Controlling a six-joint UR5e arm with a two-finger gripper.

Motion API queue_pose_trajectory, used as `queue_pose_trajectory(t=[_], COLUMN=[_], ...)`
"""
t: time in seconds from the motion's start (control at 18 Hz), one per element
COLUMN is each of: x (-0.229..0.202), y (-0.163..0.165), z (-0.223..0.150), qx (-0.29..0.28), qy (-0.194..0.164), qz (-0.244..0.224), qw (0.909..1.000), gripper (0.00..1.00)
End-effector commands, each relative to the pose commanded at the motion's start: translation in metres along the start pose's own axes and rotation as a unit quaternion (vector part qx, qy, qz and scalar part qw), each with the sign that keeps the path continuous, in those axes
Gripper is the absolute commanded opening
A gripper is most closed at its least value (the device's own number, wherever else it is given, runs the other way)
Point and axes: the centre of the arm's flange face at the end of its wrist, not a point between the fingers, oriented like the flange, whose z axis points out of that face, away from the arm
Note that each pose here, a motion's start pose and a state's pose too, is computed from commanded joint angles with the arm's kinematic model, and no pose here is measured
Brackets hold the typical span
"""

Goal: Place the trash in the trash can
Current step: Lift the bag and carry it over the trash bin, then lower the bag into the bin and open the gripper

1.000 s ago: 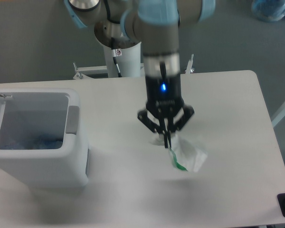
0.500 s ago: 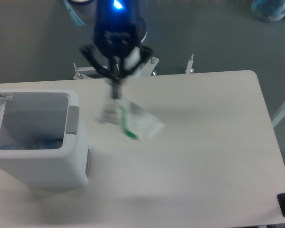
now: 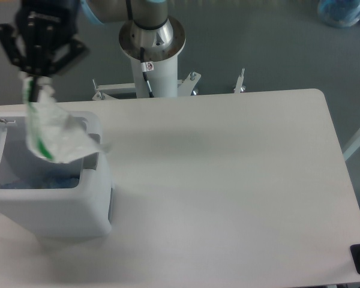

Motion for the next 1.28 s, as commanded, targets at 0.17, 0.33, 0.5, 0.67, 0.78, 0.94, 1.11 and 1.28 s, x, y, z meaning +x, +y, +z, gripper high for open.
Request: queue_pose_trajectory(t=[0.17, 0.33, 0.5, 0.67, 0.78, 0.94, 1.11, 1.28], x=[0.009, 0.011, 0.015, 0.014, 0.013, 0.011, 0.009, 0.007], y=[0.012, 0.020, 0.023, 0.036, 0.044, 0.055, 0.065, 0.075], z=[0.015, 0.029, 0.035, 0.043, 0.047, 0.055, 0.060, 0.065], qx=[-0.017, -0.029, -0.035, -0.049, -0.056, -0.069, -0.078, -0.088], qy=[0.012, 0.018, 0.027, 0.028, 0.029, 0.030, 0.030, 0.029], qz=[0.001, -0.002, -0.012, -0.017, -0.020, -0.022, -0.023, -0.011], qw=[0.9998, 0.9994, 0.9989, 0.9983, 0.9978, 0.9970, 0.9962, 0.9956], gripper=[0.00, 0.00, 0.00, 0.00, 0.00, 0.01, 0.22, 0.60])
